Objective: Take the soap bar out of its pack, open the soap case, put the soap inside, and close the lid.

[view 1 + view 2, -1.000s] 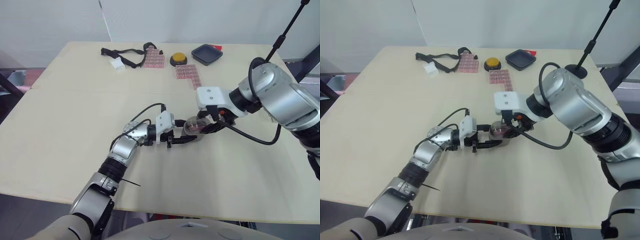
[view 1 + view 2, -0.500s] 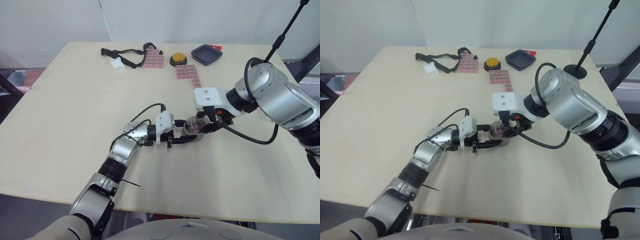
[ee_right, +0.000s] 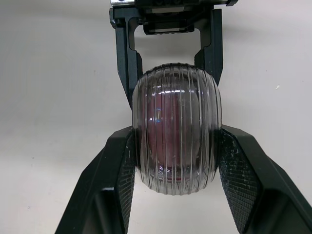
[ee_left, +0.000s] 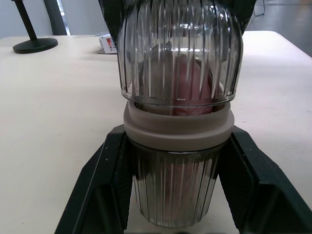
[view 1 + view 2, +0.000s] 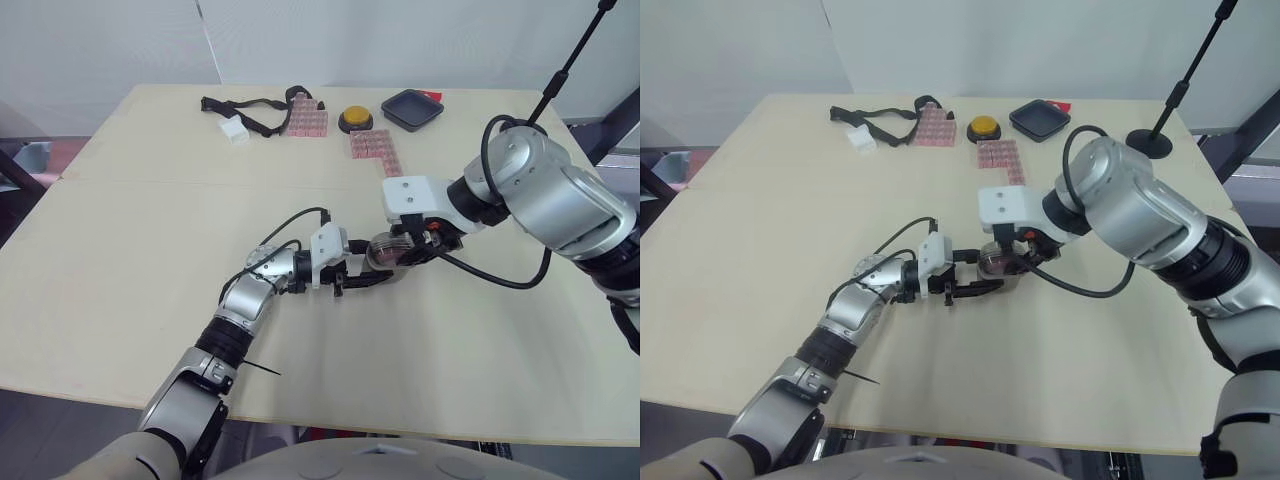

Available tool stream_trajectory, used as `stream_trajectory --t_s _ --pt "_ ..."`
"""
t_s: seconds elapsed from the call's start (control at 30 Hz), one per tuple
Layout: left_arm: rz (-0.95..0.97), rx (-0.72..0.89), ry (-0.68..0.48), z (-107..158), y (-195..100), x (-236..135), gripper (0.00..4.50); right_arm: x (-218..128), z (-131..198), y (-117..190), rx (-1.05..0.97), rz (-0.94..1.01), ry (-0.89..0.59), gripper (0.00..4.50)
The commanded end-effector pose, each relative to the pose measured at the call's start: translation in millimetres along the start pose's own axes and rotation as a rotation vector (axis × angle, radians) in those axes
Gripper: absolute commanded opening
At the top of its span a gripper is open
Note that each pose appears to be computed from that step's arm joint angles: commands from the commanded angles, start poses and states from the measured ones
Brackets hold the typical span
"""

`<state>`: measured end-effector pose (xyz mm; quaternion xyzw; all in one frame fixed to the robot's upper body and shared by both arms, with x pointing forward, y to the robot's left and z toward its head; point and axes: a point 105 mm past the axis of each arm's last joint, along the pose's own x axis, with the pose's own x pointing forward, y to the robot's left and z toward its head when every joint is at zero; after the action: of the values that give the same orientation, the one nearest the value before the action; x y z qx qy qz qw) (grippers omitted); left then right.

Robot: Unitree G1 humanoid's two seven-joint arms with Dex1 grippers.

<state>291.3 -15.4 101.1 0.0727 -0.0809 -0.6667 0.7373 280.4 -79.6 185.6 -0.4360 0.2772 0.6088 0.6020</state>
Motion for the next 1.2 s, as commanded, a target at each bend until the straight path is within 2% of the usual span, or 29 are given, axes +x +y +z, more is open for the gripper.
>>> stream_trajectory --t_s 0.03,0.87,1.2 --pt "-0.002 0.039 -0.028 11 0 2 2.08 3 2 1 -0.01 -0.006 0.019 1.95" --pt "-0.004 0.038 -0.029 10 -1 4 2.08 11 -7 -4 0.019 -0.039 0.122 1.95" --pt "-0.005 0.036 -0.024 8 -2 3 2.08 13 -3 -8 0.008 -0.041 0.11 1.95"
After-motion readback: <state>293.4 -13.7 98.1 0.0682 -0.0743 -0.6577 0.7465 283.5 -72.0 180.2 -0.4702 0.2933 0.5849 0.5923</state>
